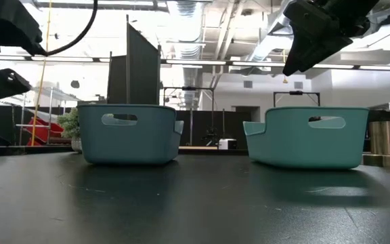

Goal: Sort batteries
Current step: Put the small silver battery into the blue bin

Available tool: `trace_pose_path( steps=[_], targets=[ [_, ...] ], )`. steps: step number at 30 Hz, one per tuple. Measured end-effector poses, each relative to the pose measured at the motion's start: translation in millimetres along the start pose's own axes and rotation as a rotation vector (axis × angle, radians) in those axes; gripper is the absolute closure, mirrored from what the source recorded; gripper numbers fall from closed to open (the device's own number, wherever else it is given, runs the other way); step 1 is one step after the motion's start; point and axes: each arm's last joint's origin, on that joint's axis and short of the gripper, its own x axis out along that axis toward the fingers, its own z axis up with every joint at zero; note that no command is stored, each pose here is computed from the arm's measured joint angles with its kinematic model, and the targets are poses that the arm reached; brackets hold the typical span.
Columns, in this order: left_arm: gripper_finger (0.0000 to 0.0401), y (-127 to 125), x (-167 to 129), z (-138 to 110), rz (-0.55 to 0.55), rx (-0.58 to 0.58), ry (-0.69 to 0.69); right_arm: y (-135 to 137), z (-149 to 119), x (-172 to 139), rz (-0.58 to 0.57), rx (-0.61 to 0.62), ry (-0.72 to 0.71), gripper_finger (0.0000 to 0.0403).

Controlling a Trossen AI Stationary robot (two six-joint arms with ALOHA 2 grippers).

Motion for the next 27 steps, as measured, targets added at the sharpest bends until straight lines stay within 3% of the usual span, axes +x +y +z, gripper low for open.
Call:
trace_pose_path(
  steps=[13,27],
  targets=[
    [0.0188,-2,25,-4,0.04,-0.186,0.105,0,0,0,0.0,0.0,0.0,0.0133],
    [0.0179,1,50,-10,0.142,-0.219,0.184,0,0,0,0.001,0.0,0.001,0.0133]
  ],
)
